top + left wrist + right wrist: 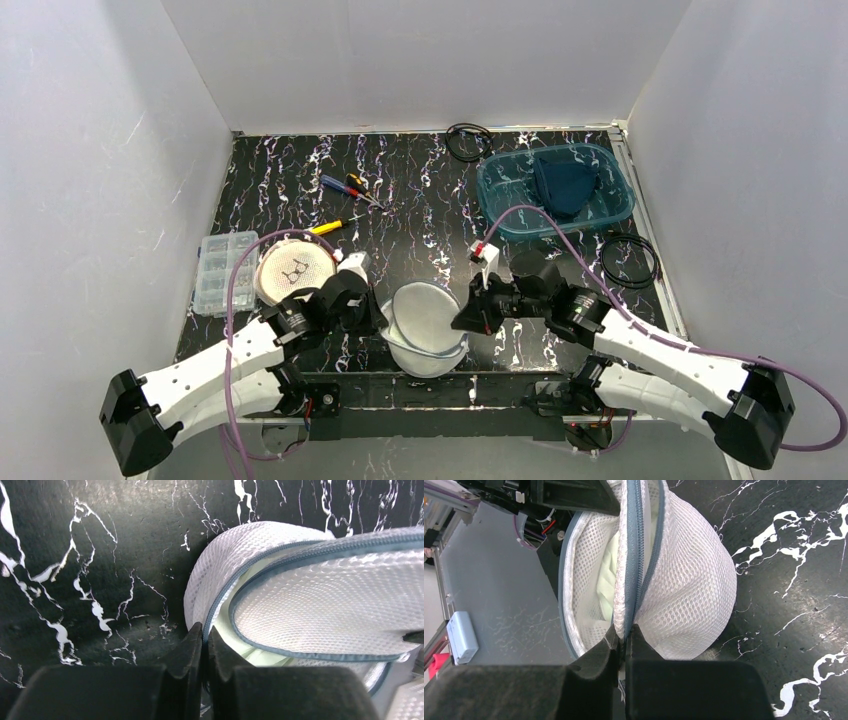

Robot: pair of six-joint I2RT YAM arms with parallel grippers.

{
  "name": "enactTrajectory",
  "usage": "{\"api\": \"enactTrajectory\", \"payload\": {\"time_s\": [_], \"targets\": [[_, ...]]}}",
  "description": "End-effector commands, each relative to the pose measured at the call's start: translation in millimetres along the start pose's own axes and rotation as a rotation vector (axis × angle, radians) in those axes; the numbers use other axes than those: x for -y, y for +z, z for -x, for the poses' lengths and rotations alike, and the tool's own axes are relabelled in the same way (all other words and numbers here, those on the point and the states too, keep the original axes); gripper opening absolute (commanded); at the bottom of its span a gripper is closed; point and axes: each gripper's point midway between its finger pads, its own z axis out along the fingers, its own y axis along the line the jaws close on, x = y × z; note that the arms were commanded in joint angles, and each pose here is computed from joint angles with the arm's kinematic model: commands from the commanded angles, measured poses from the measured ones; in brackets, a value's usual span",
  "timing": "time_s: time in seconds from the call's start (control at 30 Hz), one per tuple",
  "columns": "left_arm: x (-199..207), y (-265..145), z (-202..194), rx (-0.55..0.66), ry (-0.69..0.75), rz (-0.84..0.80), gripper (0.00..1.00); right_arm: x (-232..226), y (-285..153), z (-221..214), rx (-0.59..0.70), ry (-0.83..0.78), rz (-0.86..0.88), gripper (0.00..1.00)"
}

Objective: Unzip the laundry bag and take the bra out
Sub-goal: Pick up the laundry bag at the center of the board.

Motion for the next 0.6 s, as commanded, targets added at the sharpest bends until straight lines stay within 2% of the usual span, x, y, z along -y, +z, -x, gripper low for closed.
{"api": "enactTrajectory", "payload": {"time_s": [0.0,0.03,0.07,0.13,0.2,0.3,0.43,0.57], "targets": [[11.2,-8.1,12.3,0.034,0.056,-0.038,0.00,-13.7,-5.0,15.4,0.093,-0.003,0.061,0.01],[12.8,-12.9,17.7,0.048,0.077,-0.036,0.00,-13.5,-6.5,18.7,0.114,0.004,0.054,0.09],[14.0,-18.6,24.3,0.065,0.098,-0.031,0.00,-12.4,-8.6,23.1,0.140,0.011,0.040,0.20],[15.9,-33.1,40.8,0.102,0.148,-0.001,0.00,-12.2,-16.4,36.5,0.214,0.026,0.014,0.51],[18.8,-49.2,59.5,0.133,0.210,0.038,0.00,-8.5,-26.0,52.1,0.297,0.053,-0.036,0.65],[25.9,-72.7,90.7,0.176,0.302,0.103,0.00,-2.5,-44.2,76.3,0.422,0.101,-0.114,0.74],[39.0,-94.4,125.0,0.219,0.377,0.163,0.00,-1.5,-60.2,102.8,0.558,0.211,-0.145,0.77],[52.3,-100.8,147.8,0.248,0.386,0.196,0.00,-7.9,-54.1,117.5,0.573,0.348,-0.111,0.77]]}}
